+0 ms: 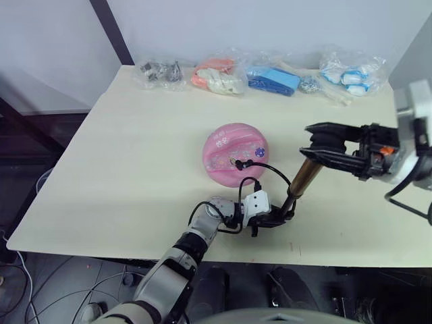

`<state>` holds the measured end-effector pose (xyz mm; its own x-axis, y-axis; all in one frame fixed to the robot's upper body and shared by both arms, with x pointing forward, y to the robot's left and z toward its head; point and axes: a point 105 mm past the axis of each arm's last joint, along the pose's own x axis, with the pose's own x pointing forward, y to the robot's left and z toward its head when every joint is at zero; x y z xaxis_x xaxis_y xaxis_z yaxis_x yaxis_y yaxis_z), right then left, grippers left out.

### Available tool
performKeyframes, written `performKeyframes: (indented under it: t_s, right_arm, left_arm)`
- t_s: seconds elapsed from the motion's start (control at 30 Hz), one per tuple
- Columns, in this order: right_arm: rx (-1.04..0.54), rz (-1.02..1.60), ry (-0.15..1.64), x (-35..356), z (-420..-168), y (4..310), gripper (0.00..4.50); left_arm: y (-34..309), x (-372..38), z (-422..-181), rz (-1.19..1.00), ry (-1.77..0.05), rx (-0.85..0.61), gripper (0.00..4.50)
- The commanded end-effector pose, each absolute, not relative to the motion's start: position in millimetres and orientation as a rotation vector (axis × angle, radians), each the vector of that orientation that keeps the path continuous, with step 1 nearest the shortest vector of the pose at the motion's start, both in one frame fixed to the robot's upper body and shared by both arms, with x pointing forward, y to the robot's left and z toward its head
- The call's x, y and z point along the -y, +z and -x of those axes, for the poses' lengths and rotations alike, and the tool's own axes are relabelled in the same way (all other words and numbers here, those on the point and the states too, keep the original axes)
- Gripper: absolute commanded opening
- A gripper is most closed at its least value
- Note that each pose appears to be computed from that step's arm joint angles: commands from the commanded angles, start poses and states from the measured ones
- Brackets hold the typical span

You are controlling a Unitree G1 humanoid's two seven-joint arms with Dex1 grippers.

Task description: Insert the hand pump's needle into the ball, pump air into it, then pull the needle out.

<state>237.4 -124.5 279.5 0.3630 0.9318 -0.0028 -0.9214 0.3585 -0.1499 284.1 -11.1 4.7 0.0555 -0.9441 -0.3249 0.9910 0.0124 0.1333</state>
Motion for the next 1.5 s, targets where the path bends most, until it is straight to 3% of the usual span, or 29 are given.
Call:
performKeyframes:
  t_s: [0.03, 0.3, 1.0, 1.5]
  right_arm:
    - [0.215, 0.137, 1.174, 131, -230, 317, 1.85]
    - [0.214, 0.129, 1.176, 129, -232, 325, 1.85]
    - [-0.066, 0.122, 1.192, 104, -231, 161, 1.85]
    - [-0.100, 0.055, 1.137, 90, -239, 113, 1.85]
  left_arm:
    - [-17, 4, -273, -0.370, -1.545, -0.258, 1.01]
    - [-19, 3, -272, -0.375, -1.549, -0.262, 1.01]
    - [-18, 1, -273, -0.387, -1.540, -0.262, 1.01]
    - [-18, 2, -274, -0.386, -1.531, -0.257, 1.01]
